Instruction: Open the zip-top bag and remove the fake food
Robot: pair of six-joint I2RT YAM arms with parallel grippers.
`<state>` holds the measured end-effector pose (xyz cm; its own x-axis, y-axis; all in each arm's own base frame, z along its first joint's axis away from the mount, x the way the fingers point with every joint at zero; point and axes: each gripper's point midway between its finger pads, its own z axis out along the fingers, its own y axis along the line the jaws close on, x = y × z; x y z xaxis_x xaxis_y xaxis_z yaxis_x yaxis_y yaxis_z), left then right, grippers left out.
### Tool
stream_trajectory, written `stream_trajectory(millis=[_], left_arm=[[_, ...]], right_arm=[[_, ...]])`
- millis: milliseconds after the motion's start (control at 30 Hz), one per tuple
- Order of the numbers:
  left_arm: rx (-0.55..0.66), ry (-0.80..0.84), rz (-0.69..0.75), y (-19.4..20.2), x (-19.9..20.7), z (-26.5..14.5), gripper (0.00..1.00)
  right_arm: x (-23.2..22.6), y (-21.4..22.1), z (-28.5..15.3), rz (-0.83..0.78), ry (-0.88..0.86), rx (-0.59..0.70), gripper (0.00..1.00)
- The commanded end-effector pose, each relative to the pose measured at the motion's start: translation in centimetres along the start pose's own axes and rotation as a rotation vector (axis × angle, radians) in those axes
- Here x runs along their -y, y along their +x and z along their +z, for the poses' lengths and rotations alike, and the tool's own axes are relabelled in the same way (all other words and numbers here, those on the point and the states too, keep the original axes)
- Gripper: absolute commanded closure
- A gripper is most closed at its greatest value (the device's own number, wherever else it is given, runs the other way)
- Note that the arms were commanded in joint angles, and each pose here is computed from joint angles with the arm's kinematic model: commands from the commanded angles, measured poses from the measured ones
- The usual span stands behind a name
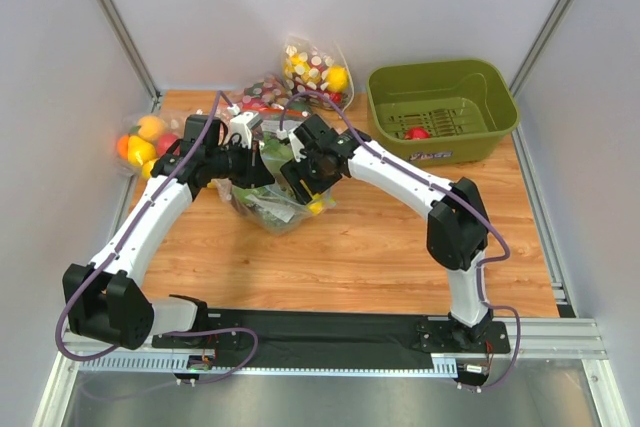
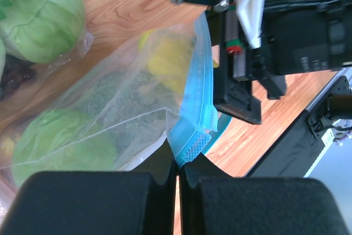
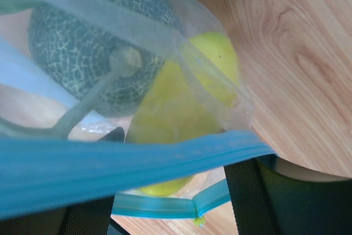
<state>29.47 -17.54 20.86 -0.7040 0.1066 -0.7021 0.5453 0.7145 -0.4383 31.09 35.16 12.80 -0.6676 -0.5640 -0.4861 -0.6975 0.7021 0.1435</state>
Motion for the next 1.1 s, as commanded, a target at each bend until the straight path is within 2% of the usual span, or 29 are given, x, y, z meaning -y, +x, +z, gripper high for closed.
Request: stream_trajectory(millis=[0,133,167,200,300,400,700,900,1067], left_arm=[[0.049,0.025,0.022,-1.0,0.8,-0.6,1.00],[0.047,0.027,0.019,-1.0,0.7,-0.5,1.00],[0.046,0.026,0.021,-1.0,0.8,-0.5,1.00],[0.044,0.028,0.018,-0.9,0.8,-0.5,1.00],[0.041,0.023,0.018,-0.8,0.7,-0.5,1.00],[0.041,0.018,0.018,-0.8,0.6,-0.4,1.00],[0.025,0.000,0.006,-0.6,0.1,-0.2,1.00],[0.017,-0.004,0.002,-0.4,-0.1,0.0,1.00],[0.010,-0.010,-0.002,-0.3,-0.3,0.1,1.00]], right_arm=[[-0.7,1.2,2.4,0.042,-0.044,-0.039,0.28],[-0.8,1.3,3.3,0.061,-0.053,-0.028,0.31],[-0.7,1.3,3.3,0.064,-0.048,-0.027,0.36],[-0.6,1.3,3.2,0.065,-0.042,-0.025,0.46],[-0.2,0.6,2.2,0.054,-0.019,0.011,0.61],[0.0,-0.6,0.6,0.064,-0.016,0.069,0.68],[-0.5,-5.0,-6.3,0.113,-0.111,0.290,0.71],[-1.0,-6.3,-8.1,0.133,-0.195,0.349,0.70],[-2.8,-6.6,-9.3,0.139,-0.386,0.353,0.70]])
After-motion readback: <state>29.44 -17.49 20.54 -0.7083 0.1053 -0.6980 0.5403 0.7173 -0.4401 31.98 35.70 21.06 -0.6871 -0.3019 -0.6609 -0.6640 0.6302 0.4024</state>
